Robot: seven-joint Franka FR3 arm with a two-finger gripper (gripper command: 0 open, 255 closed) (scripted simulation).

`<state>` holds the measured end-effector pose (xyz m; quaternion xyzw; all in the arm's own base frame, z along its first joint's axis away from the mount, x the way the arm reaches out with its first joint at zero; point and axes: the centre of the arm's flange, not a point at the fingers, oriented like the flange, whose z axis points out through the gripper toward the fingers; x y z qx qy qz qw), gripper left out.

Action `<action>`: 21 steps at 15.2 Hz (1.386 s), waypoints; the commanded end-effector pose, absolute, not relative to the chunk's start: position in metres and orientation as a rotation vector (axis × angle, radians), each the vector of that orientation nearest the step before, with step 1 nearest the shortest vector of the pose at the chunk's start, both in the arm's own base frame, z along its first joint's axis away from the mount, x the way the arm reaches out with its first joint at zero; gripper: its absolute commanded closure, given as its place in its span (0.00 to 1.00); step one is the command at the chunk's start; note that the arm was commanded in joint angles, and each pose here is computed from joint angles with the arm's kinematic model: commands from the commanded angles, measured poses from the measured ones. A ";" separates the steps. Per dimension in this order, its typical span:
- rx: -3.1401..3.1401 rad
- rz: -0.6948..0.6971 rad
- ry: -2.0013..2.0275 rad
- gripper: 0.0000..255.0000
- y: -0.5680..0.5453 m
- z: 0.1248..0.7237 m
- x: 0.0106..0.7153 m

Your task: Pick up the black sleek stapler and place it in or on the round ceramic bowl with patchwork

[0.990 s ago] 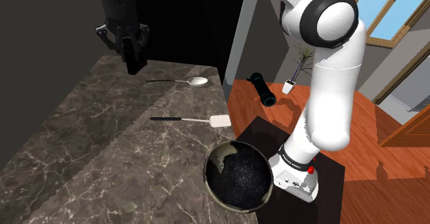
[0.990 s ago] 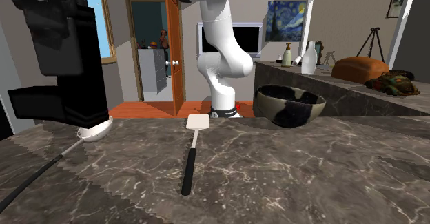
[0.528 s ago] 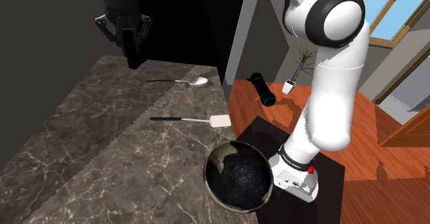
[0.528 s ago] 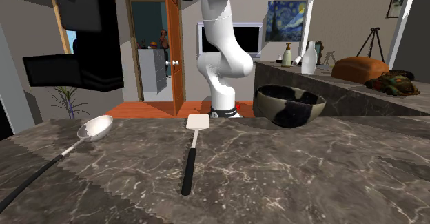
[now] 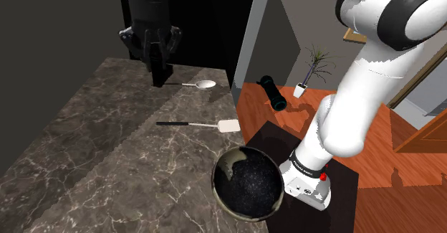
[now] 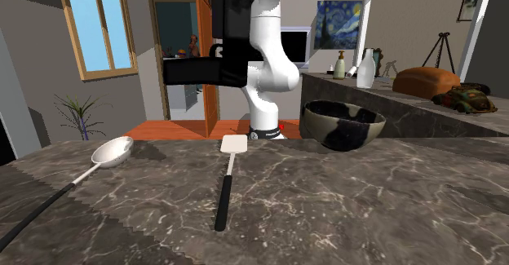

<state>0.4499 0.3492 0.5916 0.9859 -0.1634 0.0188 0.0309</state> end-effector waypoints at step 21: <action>3.037 0.058 -0.506 1.00 0.375 0.602 0.161</action>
